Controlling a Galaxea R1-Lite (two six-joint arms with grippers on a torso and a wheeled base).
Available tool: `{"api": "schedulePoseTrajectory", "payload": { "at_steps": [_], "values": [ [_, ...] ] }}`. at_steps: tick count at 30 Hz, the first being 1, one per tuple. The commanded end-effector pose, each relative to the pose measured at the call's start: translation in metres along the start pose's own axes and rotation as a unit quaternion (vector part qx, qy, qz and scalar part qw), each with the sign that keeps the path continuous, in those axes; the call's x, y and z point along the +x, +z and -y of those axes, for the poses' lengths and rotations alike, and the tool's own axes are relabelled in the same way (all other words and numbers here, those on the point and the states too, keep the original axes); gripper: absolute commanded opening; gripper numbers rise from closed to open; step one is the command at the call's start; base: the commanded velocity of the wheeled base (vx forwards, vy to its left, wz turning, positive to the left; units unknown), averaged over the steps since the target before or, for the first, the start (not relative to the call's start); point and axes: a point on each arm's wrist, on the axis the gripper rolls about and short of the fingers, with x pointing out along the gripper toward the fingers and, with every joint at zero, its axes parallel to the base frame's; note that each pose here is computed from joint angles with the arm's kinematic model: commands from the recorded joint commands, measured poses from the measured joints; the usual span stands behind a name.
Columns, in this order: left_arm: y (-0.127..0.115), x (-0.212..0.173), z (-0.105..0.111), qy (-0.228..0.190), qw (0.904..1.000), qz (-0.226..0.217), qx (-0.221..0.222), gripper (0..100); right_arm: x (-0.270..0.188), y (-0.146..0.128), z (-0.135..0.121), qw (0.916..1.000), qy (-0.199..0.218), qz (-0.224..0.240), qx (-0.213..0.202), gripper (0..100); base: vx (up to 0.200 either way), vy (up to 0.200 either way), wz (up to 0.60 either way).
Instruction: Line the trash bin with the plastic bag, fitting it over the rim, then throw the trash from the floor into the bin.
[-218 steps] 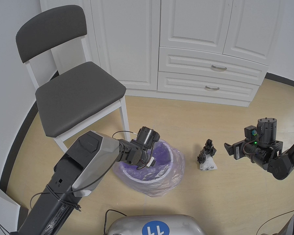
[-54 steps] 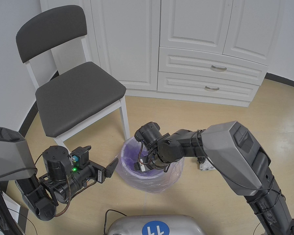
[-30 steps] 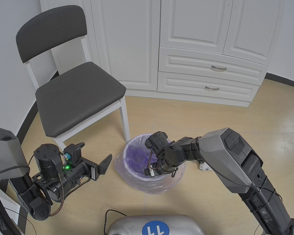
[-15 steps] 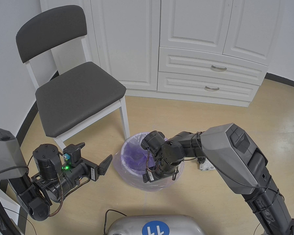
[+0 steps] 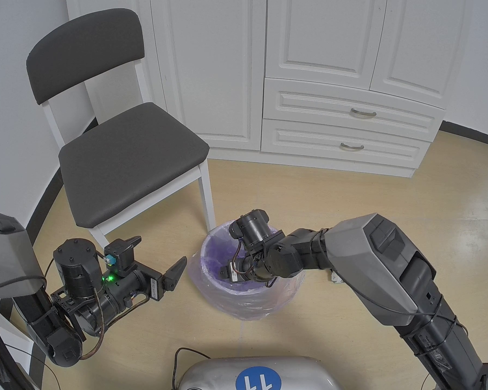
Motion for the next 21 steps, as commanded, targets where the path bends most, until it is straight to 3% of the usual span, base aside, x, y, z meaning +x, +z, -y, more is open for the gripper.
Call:
{"api": "schedulePoseTrajectory", "payload": {
  "at_steps": [1,21],
  "values": [
    [0.0,0.0,0.0,0.001,1.0,0.001,0.0,100,0.02,-0.019,0.002,0.9997,-0.008,-0.022,-0.002,100,0.0,0.0,0.0],
    [0.001,-0.001,0.0,0.0,1.0,0.002,0.0,100,-0.01,-0.026,-0.01,0.9933,-0.028,-0.11,-0.025,100,0.0,0.0,0.0]
  ]
}}
